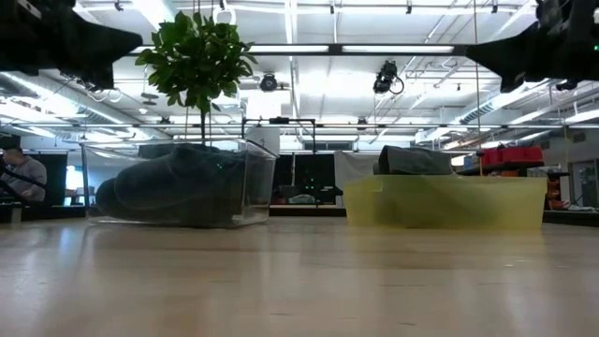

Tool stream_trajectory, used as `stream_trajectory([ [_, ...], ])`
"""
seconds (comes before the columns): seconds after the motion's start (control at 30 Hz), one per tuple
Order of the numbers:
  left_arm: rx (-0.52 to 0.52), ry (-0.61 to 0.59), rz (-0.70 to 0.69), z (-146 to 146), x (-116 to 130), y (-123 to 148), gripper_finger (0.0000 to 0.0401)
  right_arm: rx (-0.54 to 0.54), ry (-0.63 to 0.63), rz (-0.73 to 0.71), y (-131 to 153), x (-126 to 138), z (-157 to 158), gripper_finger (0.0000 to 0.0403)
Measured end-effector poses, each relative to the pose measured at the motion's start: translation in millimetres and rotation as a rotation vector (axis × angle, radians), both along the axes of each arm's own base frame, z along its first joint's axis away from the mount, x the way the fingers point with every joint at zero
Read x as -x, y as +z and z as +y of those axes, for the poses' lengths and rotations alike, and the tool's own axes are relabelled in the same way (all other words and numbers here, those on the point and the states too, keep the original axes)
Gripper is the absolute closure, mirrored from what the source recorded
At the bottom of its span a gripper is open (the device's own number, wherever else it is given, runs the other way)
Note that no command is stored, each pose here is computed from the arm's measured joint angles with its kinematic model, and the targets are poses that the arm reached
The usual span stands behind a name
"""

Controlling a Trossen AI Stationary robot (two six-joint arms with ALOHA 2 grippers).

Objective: Pick & Place hat
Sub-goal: Return to Home Position

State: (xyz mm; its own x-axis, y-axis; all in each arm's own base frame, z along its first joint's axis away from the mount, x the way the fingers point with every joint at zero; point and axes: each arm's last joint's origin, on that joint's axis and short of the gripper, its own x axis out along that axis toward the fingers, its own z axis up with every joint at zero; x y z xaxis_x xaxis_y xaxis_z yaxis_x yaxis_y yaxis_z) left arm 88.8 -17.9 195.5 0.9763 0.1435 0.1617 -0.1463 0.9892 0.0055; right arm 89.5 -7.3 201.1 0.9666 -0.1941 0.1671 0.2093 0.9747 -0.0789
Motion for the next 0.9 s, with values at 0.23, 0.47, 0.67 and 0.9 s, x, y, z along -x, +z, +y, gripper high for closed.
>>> stream_trajectory([
  [0.23,-0.050,0.017,-0.048,-0.6,-1.9,-6.6,0.0398,-0.035,0.006,-0.002,-18.3,-5.5,-0.2,0.0398],
  [0.47,-0.047,0.010,0.026,-1.2,-3.4,-14.3,0.0398,-0.079,0.004,0.116,-29.9,-6.9,-0.3,0.0398],
  [0.67,0.073,-0.012,0.084,-1.5,-4.3,-22.1,0.0398,-0.068,0.018,0.120,-29.9,-7.3,0.1,0.0398],
  [0.9,0.072,-0.010,0.078,-1.5,-4.3,-21.6,0.0398,-0.068,0.018,0.120,-29.8,-7.3,0.1,0.0389],
])
